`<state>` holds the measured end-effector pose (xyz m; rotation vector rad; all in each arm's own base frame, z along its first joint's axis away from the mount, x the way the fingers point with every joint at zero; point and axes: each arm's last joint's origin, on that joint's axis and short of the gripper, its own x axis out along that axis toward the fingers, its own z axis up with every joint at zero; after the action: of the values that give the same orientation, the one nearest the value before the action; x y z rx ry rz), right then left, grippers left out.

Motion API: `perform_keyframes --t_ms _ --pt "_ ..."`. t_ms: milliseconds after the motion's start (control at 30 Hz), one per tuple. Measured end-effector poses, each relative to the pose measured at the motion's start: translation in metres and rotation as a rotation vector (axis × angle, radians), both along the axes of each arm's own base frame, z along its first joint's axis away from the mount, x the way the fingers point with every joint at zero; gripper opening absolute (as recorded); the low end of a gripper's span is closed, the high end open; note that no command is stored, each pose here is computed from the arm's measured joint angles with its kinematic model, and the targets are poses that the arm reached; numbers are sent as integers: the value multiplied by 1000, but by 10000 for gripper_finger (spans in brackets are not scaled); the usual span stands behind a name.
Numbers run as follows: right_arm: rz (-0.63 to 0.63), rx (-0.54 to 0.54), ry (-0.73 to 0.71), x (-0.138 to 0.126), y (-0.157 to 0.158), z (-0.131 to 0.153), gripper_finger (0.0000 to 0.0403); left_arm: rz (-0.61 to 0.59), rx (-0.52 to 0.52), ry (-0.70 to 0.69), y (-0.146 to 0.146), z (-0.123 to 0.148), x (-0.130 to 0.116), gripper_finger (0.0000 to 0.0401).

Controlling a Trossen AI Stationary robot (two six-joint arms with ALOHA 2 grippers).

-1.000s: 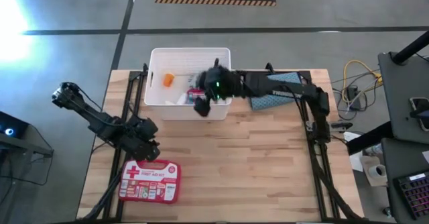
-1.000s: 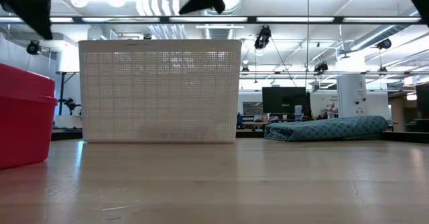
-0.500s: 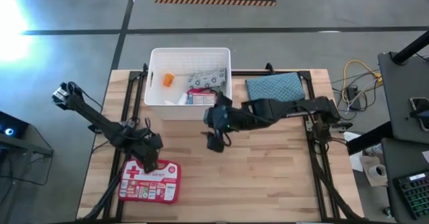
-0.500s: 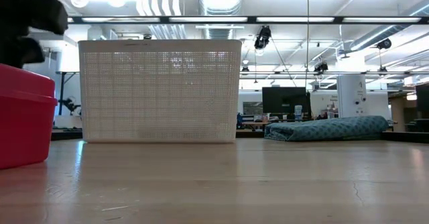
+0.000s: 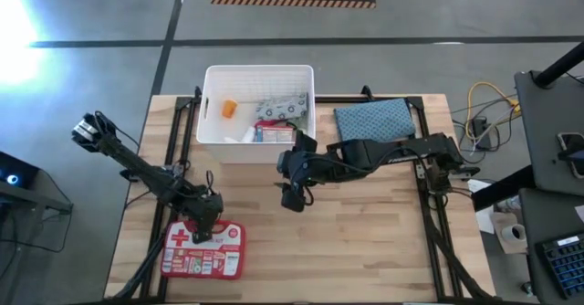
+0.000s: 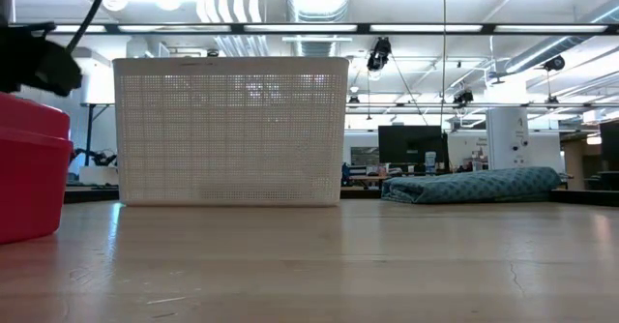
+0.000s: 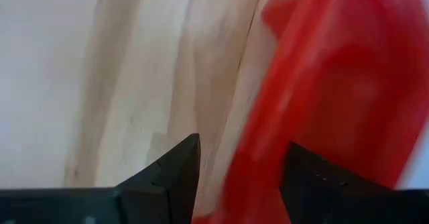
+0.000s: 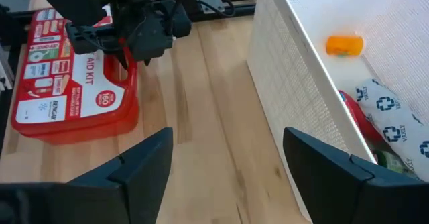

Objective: Pick & place medical supplies in basket/bin
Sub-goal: Put the red first aid kit into the white bin

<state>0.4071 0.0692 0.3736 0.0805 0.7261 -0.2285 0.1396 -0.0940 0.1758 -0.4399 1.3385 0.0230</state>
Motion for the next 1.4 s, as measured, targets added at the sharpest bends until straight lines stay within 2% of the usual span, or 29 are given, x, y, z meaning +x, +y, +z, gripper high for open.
perform_keyframes --t_ms 167,267,567,767,900,1000,1100,1233,1400 --pt "-7 3 19 0 0 -7 268 -13 -28 22 -1 -17 0 162" --pt "-17 10 36 1 0 -13 264 -16 -30 36 -3 -24 1 144" --pt "-40 31 43 1 0 -18 246 -14 -17 56 -7 -24 8 18" --pt "-36 39 -13 -2 -1 -7 229 32 -21 -25 -9 -5 22 23" --pt "-48 23 -24 -8 -1 0 221 60 -75 -151 -16 32 39 21" --pt "-38 19 -22 -20 0 10 219 47 -124 -321 -22 76 52 20" --pt "-35 21 -31 -41 4 27 219 91 -120 -467 -19 116 61 20" --pt "-110 -7 -53 -75 9 49 219 249 -33 -625 -1 165 71 21" --pt "-261 -32 -119 -125 14 75 219 401 180 -764 43 225 71 22"
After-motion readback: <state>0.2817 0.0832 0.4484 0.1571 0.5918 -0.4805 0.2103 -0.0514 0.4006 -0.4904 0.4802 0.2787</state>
